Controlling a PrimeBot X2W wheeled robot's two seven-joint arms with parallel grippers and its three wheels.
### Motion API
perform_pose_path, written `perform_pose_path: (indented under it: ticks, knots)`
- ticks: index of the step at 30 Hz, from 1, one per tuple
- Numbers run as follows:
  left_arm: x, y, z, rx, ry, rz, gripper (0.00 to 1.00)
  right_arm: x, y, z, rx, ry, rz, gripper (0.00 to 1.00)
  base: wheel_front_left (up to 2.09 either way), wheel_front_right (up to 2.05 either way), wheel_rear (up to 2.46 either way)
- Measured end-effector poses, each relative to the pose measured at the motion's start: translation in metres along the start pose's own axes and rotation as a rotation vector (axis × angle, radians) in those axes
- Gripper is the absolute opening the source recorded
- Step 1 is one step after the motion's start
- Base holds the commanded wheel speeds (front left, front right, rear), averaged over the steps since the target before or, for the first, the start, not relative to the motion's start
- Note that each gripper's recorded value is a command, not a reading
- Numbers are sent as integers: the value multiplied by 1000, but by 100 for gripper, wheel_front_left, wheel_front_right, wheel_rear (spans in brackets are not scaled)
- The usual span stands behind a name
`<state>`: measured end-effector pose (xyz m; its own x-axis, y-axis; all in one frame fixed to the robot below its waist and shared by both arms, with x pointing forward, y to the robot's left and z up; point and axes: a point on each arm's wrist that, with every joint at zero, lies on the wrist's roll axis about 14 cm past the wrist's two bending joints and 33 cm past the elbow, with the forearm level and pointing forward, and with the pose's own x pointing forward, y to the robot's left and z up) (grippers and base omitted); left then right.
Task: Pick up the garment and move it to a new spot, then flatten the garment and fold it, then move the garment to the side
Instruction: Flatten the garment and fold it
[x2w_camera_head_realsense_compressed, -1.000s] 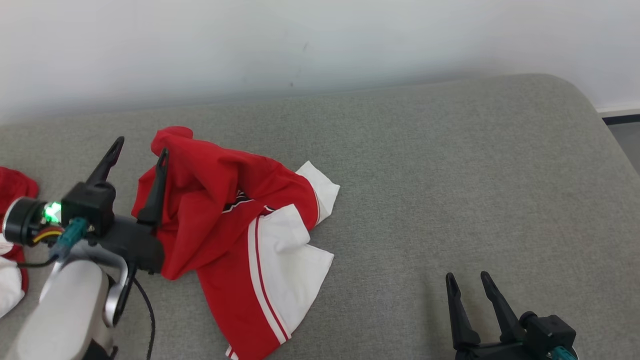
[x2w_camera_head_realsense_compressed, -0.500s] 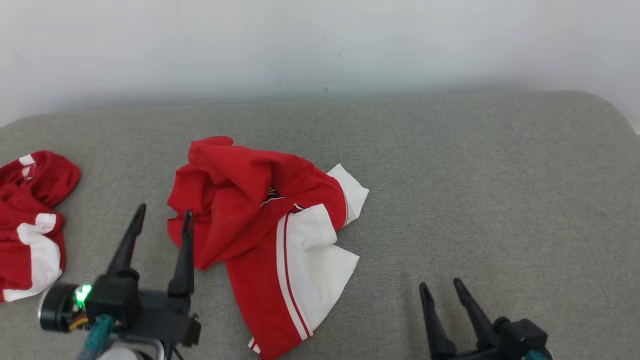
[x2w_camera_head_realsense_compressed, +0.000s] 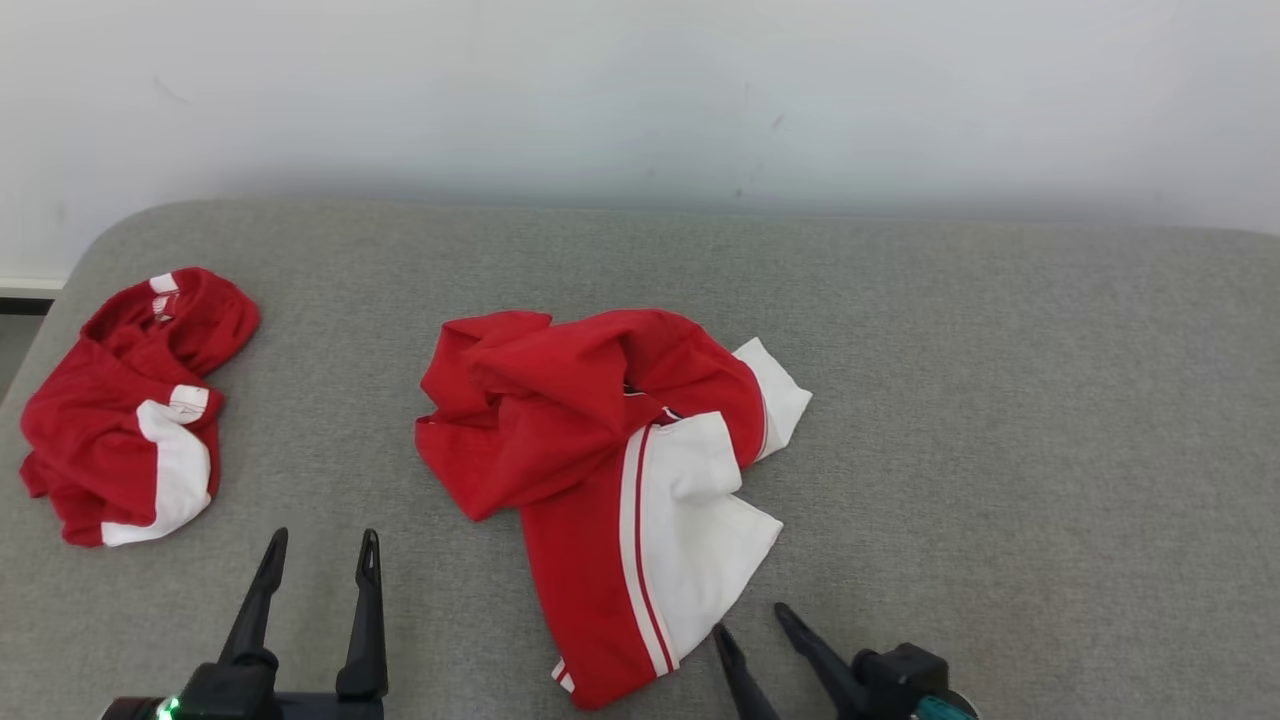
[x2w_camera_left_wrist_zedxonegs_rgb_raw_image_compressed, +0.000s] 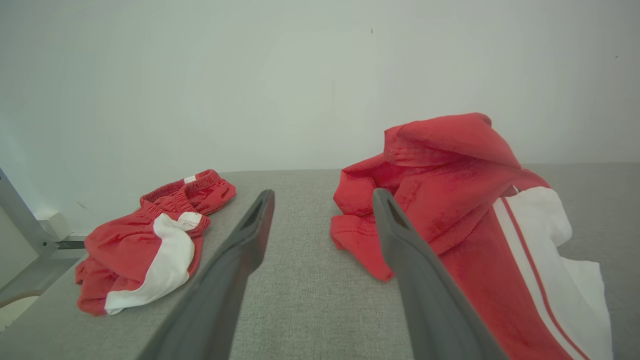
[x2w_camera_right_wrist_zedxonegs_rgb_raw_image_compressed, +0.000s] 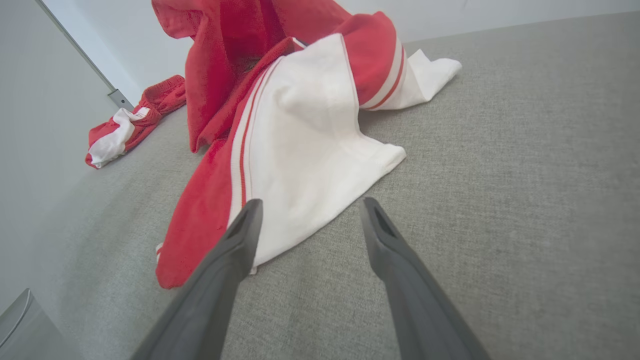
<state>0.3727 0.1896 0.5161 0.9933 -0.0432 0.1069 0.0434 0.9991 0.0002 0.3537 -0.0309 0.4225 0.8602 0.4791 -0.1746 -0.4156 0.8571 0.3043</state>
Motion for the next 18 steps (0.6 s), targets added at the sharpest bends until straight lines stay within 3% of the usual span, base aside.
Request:
perform_pose_path:
  ticks: [9,18]
  knots:
    - [-21,12,-4,-13,19,53,100,12,35,-33,-73,143,142,100,0,0,0]
    - [-32,20,-6,-18,25,84,100,19,37,-52,-168,245,188,100,0,0,0]
